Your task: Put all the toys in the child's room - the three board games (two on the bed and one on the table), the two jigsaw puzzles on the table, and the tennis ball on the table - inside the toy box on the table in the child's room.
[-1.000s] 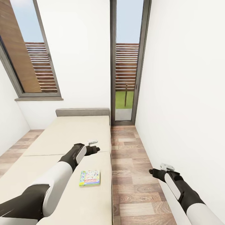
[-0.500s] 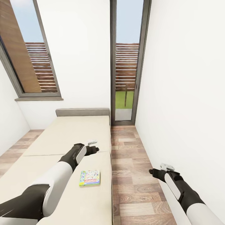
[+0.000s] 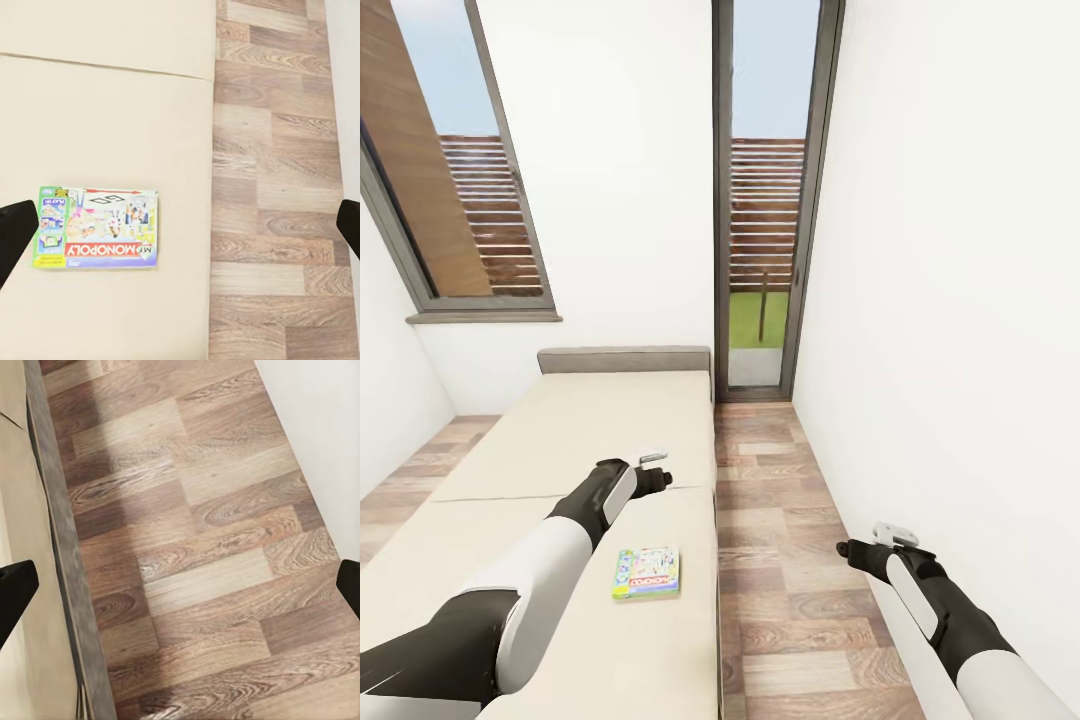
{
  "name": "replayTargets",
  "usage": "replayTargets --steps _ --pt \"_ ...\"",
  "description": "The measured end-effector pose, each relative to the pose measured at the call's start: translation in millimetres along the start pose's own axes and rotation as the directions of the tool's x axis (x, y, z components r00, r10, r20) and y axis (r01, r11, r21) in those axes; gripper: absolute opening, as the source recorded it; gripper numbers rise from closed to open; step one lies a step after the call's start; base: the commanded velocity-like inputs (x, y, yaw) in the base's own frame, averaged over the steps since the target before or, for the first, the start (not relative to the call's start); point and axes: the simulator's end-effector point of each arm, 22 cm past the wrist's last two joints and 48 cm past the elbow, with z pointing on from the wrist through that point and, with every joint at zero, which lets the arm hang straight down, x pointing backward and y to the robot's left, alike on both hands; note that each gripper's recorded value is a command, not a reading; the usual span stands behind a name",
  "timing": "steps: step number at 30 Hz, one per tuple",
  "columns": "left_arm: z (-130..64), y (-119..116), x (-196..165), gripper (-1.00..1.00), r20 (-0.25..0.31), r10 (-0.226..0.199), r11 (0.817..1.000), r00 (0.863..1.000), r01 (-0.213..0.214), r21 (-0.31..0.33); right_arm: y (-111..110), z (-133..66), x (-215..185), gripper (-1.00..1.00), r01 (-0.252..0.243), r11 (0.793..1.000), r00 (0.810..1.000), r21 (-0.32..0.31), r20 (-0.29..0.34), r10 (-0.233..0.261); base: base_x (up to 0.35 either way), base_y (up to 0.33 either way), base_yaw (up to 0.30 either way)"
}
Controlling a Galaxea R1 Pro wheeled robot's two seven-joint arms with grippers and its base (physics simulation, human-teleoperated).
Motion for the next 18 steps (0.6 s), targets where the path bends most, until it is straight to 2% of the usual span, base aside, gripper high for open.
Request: replayTargets --steps 6,12,18 --pt "-0.1 0.1 0.0 1.0 0.0 -0.001 1.0 1.0 0.001 0.0 0.0 -0.1 0.0 1.0 0.0 1.0 1.0 0.0 0.0 0.0 0.012 0.0 0.0" --pt "-0.1 0.1 0.0 1.0 0.0 -0.001 1.0 1.0 0.001 0.0 0.3 -0.1 0.2 1.0 0.002 1.0 1.0 0.0 0.0 -0.002 0.132 0.0 0.0" --pt "0.0 -0.1 0.0 1.0 0.0 -0.002 1.0 1.0 0.002 0.001 6.2 0.5 3.5 1.0 0.03 1.0 1.0 -0.005 -0.006 -0.03 0.017 0.0 0.0"
